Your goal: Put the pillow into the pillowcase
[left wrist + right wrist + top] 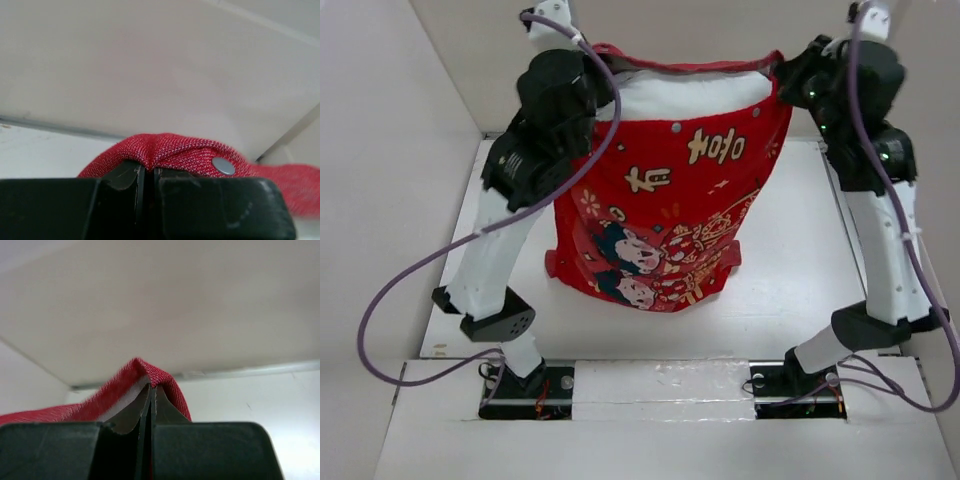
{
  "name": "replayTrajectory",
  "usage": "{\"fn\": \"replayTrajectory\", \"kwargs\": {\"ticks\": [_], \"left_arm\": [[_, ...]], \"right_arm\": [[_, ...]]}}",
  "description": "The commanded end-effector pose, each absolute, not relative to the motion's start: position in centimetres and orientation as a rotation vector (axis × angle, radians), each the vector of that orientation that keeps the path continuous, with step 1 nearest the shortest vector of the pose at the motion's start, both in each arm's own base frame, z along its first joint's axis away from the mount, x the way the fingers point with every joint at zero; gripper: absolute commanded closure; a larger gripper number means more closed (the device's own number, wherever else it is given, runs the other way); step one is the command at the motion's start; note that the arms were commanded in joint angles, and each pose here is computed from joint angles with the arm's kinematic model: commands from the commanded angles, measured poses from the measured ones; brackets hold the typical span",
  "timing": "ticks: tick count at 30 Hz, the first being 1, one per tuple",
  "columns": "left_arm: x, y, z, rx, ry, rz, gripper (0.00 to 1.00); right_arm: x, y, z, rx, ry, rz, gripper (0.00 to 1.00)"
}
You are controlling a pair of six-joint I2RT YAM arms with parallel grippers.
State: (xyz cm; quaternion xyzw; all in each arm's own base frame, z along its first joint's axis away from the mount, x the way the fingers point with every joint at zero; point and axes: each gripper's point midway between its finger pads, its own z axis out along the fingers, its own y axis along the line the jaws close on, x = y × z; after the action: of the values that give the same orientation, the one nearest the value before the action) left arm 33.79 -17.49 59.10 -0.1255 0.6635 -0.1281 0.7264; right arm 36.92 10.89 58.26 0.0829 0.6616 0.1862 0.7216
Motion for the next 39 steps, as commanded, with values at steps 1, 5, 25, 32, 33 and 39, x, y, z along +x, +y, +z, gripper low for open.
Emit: {"fn": "replayTrajectory", "kwargs": {"ticks": [1, 5, 25, 32, 33, 39], "left_arm": [[39.0, -18.9, 52.9, -0.207, 1.651, -0.380, 1.00], [43.0, -16.2, 47.2, -0.218, 1.741, -0.449, 1.00], [38.8, -13.0, 65.4, -0.085, 1.195, -1.021, 1.00], [37.4, -10.8, 68.9, 0.037, 1.111, -1.340, 1.00], [38.4, -10.0, 68.4, 0.040, 1.120, -1.360, 1.00], [34.1, -9.6, 67.4, 0.278, 1.145, -1.618, 1.00]], "right_arm": [[37.3, 6.8, 55.1, 0.349, 1.528, 0.272, 1.00], [33.9, 6.4, 55.7, 0.322, 1.428, 0.354, 1.00], [32.2, 7.5, 65.7, 0.180, 1.117, 0.595, 1.00], [33.3, 5.2, 67.8, 0.254, 1.163, 0.512, 1.00], [35.1, 5.2, 66.8, 0.266, 1.197, 0.515, 1.00], [38.5, 4.8, 62.4, 0.250, 1.355, 0.532, 1.00]]}}
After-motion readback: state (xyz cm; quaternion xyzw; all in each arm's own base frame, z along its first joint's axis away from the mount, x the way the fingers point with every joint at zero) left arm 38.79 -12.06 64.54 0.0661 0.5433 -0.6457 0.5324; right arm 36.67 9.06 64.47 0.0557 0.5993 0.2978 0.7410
